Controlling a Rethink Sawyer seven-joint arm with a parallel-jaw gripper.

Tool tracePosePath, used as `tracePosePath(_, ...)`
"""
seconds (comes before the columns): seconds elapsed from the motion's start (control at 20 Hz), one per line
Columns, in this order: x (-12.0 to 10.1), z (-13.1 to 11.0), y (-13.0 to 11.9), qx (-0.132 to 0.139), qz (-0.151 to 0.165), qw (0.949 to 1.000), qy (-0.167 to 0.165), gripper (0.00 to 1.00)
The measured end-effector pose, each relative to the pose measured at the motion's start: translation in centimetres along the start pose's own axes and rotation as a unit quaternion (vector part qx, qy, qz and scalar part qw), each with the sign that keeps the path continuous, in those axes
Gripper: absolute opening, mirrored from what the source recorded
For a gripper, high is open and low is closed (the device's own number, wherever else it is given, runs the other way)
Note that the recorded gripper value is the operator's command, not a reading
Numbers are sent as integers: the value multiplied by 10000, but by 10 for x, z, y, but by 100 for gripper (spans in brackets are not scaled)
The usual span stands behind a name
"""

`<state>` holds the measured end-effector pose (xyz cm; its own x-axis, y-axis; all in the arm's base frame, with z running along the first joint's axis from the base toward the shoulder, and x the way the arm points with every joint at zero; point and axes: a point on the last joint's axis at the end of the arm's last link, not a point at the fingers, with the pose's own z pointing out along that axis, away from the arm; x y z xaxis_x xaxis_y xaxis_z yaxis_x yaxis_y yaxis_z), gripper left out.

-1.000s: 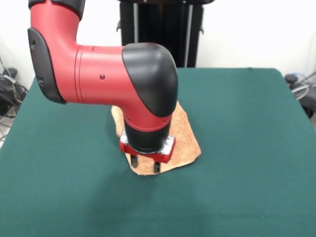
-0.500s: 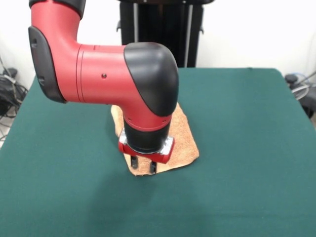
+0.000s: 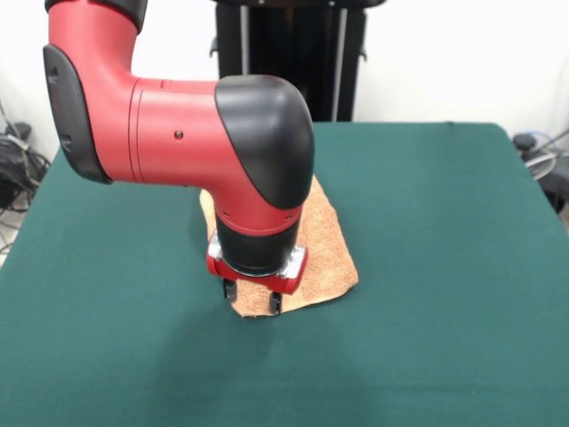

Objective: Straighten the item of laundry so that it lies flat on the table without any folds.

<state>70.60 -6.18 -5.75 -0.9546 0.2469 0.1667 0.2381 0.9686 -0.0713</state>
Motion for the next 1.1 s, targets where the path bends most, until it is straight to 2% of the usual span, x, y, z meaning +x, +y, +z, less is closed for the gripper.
tracePosePath(0.35, 0, 0, 0, 0, 0, 10000, -1, 100)
tracePosePath(0.4, 0, 0, 0, -3, -1, 10000, -8, 0)
tracePosePath(1.1, -1, 0, 0, -12, 3, 10000, -52, 0)
